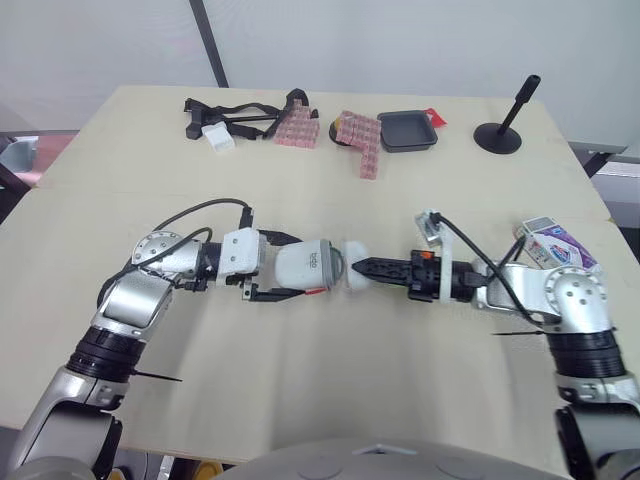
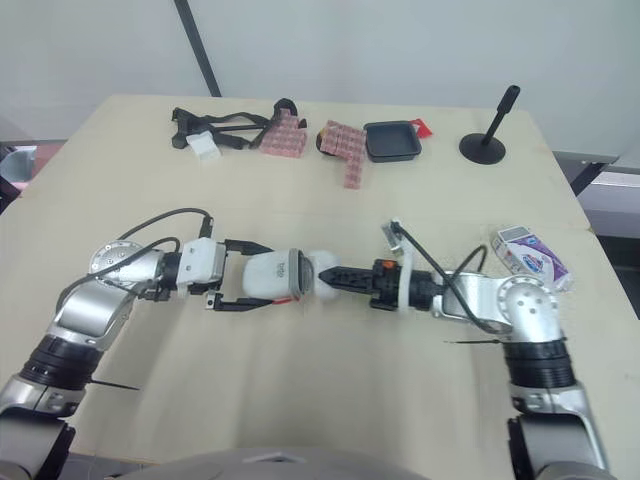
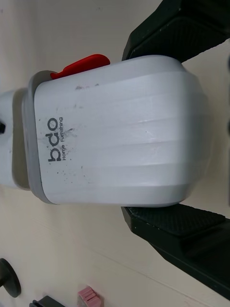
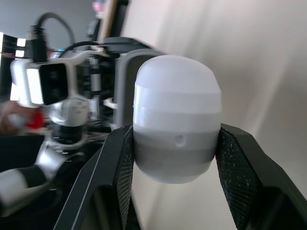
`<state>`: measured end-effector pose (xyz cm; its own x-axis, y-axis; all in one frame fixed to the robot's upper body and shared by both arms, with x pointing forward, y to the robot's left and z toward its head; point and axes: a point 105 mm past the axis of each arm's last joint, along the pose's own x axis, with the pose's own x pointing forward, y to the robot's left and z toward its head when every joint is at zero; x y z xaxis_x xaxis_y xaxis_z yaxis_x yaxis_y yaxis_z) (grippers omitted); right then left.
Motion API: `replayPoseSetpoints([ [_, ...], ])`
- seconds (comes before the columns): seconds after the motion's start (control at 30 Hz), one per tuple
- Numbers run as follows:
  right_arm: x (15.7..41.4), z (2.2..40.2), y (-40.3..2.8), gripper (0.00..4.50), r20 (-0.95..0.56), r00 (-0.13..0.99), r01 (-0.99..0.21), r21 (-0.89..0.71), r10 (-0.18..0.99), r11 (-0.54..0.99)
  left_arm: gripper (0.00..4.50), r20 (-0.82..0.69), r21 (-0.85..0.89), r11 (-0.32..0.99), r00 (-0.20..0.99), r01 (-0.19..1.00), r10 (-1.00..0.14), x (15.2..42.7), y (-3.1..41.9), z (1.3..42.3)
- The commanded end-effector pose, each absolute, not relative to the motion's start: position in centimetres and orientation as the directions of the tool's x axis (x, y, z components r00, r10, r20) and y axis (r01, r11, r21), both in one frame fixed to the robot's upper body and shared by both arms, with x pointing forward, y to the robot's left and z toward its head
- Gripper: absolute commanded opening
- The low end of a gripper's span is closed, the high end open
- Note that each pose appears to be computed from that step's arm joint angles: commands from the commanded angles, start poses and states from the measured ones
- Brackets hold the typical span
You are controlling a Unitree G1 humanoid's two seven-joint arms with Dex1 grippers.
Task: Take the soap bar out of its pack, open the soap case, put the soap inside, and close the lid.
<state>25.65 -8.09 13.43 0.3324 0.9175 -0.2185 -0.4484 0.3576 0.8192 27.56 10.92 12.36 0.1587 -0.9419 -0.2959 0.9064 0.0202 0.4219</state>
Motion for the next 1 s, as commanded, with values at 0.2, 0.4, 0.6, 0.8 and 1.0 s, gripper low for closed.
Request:
replayPoseSetpoints([
  [0.2, 25.3, 17.6, -12.7, 2.08, -0.211, 0.548, -0.486, 0.707, 0.809, 0.513, 3.52, -0.267, 0.438, 0.028, 0.160, 0.898, -0.950, 28.5, 11.3, 12.8],
  [0.4, 24.3, 16.6, -17.3, 2.08, -0.477, 0.641, -0.379, 0.484, 0.601, 0.789, 3.52, -0.272, 0.436, -0.009, 0.122, 0.900, -0.955, 29.3, 10.6, 12.3],
  [0.6, 24.8, 15.6, -23.3, 2.08, -0.631, 0.711, -0.113, 0.332, 0.310, 0.937, 3.52, -0.286, 0.438, -0.038, 0.099, 0.898, -0.953, 30.2, 10.2, 11.7],
  [0.8, 24.6, 13.0, -24.8, 2.08, -0.728, 0.652, 0.008, 0.285, 0.211, 0.958, 3.52, -0.289, 0.437, -0.055, 0.082, 0.898, -0.954, 30.3, 9.9, 11.4],
  [1.0, 25.1, 11.2, -26.1, 2.08, -0.788, 0.602, 0.115, 0.247, 0.130, 0.962, 3.52, -0.278, 0.437, -0.048, 0.084, 0.898, -0.957, 30.2, 9.6, 11.4],
])
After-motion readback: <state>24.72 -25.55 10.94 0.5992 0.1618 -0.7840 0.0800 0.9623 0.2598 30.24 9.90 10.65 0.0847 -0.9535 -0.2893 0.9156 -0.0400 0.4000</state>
